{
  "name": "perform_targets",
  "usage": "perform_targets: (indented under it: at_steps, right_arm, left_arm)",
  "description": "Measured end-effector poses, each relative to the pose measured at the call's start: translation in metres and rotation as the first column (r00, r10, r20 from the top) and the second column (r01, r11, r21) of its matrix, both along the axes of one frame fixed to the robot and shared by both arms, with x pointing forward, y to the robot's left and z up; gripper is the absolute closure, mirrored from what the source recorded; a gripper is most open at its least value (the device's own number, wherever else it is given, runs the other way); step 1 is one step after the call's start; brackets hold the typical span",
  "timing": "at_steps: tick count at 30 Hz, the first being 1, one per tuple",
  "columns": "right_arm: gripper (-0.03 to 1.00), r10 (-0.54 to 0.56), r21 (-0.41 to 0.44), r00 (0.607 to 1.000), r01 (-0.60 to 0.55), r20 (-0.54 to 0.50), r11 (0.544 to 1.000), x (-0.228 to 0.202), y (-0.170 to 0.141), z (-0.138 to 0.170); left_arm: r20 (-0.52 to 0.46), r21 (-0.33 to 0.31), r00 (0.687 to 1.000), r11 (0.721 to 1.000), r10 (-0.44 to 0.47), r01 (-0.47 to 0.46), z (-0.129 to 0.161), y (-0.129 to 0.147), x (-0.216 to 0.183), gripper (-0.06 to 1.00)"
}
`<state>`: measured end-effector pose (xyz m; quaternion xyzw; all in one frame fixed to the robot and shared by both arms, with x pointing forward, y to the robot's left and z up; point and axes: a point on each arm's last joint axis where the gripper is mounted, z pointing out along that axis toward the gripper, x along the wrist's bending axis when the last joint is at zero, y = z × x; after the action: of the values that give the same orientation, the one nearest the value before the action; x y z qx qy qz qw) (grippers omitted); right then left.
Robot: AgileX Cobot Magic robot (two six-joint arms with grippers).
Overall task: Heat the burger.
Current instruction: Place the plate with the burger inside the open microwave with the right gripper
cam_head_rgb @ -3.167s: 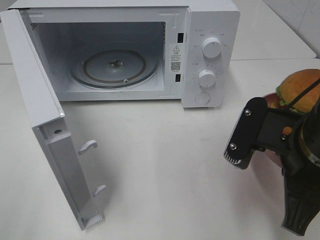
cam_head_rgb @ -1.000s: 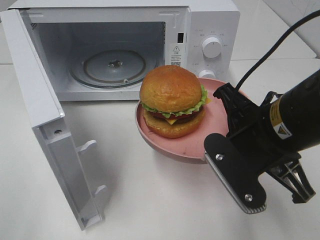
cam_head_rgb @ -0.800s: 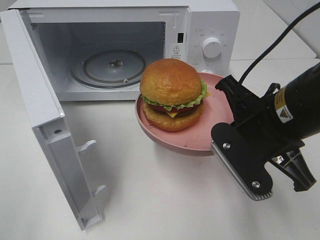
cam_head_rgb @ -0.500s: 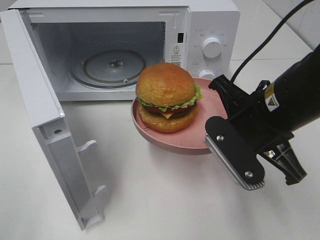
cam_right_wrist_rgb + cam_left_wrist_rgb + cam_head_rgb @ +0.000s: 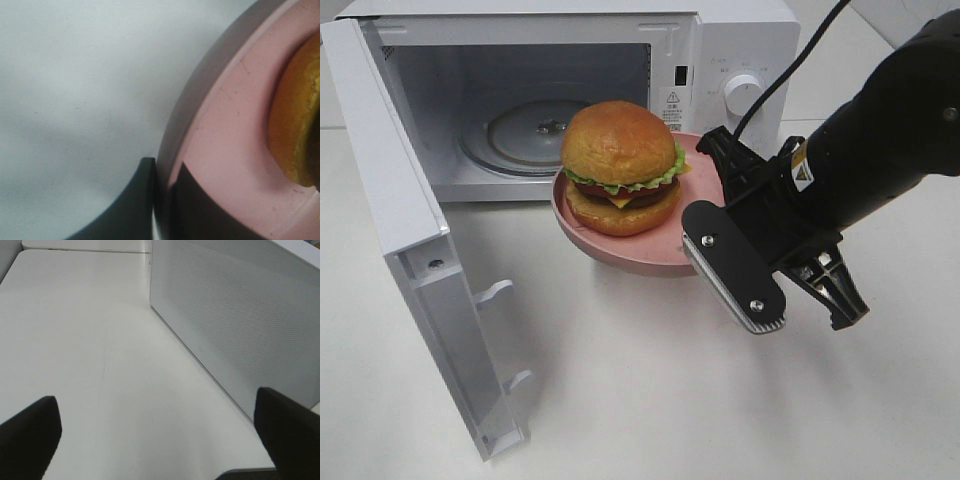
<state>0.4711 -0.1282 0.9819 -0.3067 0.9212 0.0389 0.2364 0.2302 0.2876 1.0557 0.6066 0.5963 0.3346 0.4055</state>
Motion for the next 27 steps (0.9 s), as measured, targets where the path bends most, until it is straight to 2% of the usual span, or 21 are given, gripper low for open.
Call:
perform_targets:
  at_steps: [7, 27]
  right_arm:
    - [0.92, 0.026, 0.029, 0.999, -0.027, 0.031, 0.999, 0.015, 0.019, -0.005]
    - [0.92, 0.038, 0.024, 0.999, -0.039, 0.032, 0.999, 0.054, 0.055, -0.014]
  left_arm:
    - [0.000, 0.000, 1.000, 1.000, 0.000, 0.000, 0.000, 0.000, 0.000, -0.05]
    - [0.000, 0.000, 1.000, 1.000, 0.000, 0.000, 0.000, 0.000, 0.000, -0.05]
